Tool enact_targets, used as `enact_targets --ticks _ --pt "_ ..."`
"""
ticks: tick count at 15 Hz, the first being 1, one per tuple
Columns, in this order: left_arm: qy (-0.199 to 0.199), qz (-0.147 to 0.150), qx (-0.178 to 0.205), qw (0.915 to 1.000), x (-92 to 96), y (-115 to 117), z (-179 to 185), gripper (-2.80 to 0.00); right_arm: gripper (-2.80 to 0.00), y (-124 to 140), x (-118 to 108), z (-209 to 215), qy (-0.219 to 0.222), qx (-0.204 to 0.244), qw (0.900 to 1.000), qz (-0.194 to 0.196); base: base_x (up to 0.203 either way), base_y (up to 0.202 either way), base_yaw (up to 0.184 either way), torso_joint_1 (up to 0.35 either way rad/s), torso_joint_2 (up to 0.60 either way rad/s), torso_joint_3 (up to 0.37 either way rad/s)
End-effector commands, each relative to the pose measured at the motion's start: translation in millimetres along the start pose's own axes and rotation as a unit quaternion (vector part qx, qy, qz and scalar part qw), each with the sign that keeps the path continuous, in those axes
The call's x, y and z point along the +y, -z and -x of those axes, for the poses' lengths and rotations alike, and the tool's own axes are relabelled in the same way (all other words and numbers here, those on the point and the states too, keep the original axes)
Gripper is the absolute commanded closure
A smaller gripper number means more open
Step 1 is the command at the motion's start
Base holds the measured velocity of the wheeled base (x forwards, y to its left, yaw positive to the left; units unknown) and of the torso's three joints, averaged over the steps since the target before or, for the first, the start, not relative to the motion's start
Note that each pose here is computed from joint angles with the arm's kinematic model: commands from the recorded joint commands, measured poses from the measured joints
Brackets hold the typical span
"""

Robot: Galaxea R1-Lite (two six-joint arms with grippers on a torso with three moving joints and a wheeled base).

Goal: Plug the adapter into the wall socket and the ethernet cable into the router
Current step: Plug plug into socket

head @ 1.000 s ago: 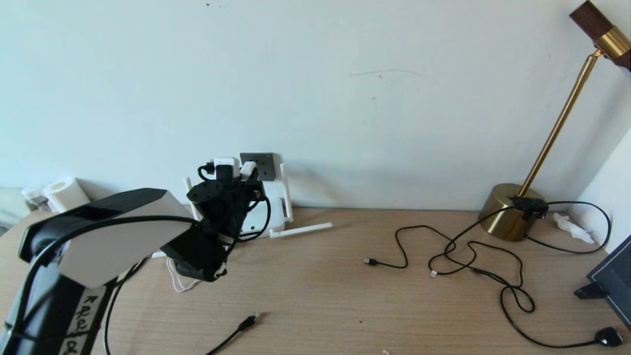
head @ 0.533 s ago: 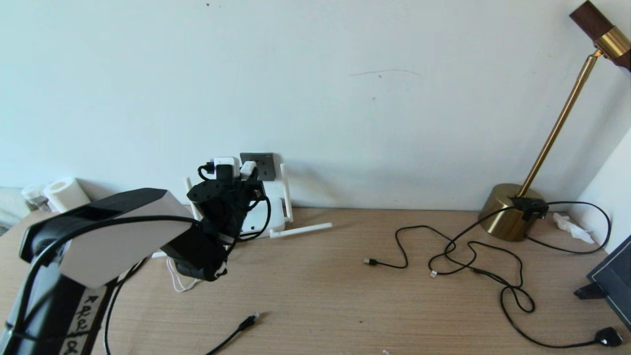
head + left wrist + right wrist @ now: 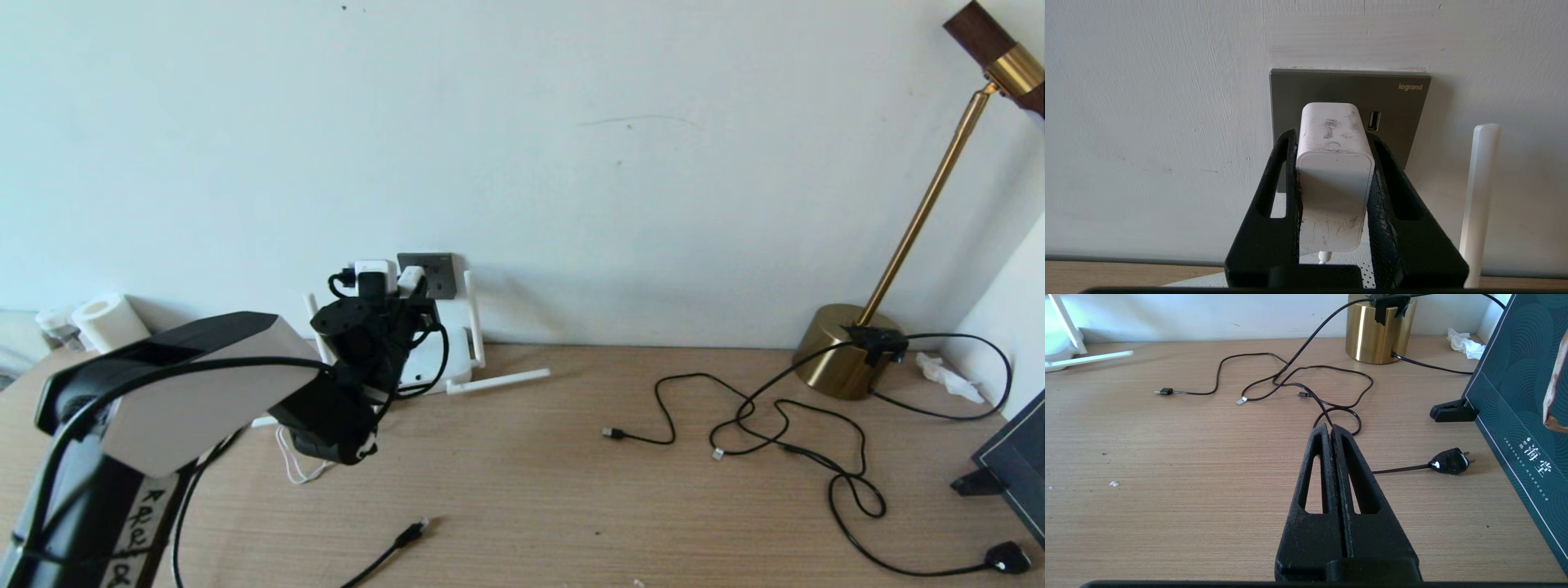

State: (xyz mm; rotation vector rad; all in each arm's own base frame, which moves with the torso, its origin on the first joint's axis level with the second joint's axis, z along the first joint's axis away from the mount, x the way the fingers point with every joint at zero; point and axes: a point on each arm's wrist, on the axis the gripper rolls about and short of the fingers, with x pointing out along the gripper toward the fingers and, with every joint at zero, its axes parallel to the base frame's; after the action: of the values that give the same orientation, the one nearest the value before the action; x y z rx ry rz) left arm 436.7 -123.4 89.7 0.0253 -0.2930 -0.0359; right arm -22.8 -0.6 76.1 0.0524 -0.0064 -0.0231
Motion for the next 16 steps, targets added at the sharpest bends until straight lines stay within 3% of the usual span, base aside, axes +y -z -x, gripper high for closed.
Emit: enact_targets --ticks 1,16 --pt "-0.002 0.001 -0.005 1.0 0.0 -0.6 -0.8 0.0 0.0 -0.1 0.0 -0.1 0.0 0.001 1.0 0.0 0.0 0.0 0.0 0.0 0.0 0.0" --pt "-0.003 0.001 -0.005 1.0 -0.8 3.5 -2.6 0.0 0.0 -0.1 0.0 -0.1 0.0 0.001 1.0 0.0 0.0 0.0 0.0 0.0 0.0 0.0"
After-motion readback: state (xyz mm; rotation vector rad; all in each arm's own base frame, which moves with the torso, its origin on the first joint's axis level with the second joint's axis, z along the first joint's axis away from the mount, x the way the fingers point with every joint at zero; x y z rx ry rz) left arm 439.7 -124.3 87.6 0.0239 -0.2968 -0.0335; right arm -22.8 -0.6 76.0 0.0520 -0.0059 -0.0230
